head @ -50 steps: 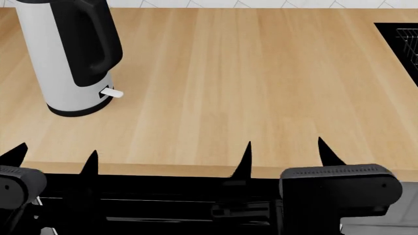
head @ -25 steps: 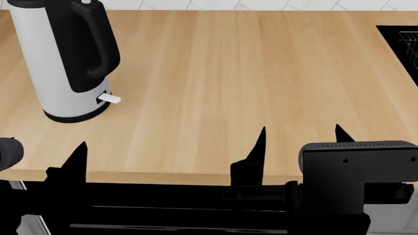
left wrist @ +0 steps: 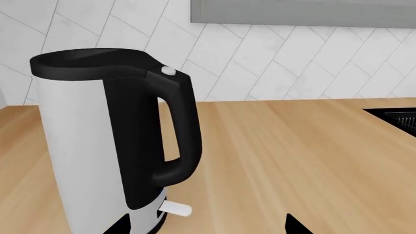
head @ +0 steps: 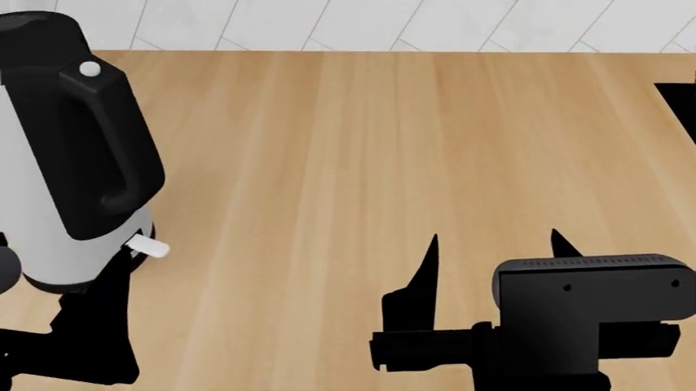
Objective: Press the button to open the lid of the electric kettle.
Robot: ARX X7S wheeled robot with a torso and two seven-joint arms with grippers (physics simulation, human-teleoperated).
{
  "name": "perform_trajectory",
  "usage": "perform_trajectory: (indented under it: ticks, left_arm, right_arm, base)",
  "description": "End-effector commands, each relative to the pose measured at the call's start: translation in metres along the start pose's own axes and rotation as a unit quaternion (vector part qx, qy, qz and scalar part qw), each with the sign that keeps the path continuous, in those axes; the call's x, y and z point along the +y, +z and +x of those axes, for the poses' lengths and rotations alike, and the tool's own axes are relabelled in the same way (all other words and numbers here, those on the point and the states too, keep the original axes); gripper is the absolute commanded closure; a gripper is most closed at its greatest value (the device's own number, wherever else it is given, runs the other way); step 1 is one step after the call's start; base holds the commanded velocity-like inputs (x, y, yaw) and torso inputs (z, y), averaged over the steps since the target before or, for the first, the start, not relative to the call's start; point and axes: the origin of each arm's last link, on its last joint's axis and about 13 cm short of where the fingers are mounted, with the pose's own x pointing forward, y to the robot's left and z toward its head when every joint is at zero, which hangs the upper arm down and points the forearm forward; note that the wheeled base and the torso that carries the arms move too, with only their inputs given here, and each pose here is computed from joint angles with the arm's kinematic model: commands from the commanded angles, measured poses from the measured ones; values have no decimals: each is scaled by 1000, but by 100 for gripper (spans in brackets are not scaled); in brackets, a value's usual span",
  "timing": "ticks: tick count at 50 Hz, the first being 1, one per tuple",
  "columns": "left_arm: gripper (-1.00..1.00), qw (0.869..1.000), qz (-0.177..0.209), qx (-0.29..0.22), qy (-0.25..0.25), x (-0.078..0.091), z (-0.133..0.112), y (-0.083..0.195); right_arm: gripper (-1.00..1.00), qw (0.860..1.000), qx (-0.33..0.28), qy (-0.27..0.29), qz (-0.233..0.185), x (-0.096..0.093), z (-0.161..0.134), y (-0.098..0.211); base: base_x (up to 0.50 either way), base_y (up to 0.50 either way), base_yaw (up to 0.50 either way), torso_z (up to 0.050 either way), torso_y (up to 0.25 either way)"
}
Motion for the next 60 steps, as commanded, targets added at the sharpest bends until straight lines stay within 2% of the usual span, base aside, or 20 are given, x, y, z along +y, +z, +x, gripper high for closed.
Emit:
perform_trajectory:
  ticks: [1, 23, 25, 39, 51, 60]
  left_arm:
    - [-100, 1000, 14, -15, -3, -4, -11, 4]
    - [-100, 1000, 13, -15, 4, -5, -16, 2]
    - [-100, 1000, 0, -20, 7, -6, -18, 5]
    - [-100, 999, 27, -39, 1, -12, -31, 18]
    - [-100, 998, 44, -50, -9, -13, -28, 41]
    - [-100, 997, 53, -55, 14, -12, -26, 60]
  right_arm:
    - [-100, 1000, 3, 1, 6, 0, -2, -1]
    - [-100, 1000, 11, 9, 1, 1, -2, -10]
    - [-100, 1000, 9, 10, 1, 1, -3, -9]
    - [-100, 1000, 12, 11, -4, 1, -4, -11]
    - [-100, 1000, 18, 13, -2, 1, -3, -13]
    - [-100, 1000, 17, 13, -2, 1, -4, -16]
  base:
    - [430, 0, 0, 0, 0]
    - [418, 0, 0, 0, 1]
    - [0, 0, 0, 0, 5]
    - [0, 0, 0, 0, 0]
    - [0, 0, 0, 0, 0]
    - [0, 0, 0, 0, 0]
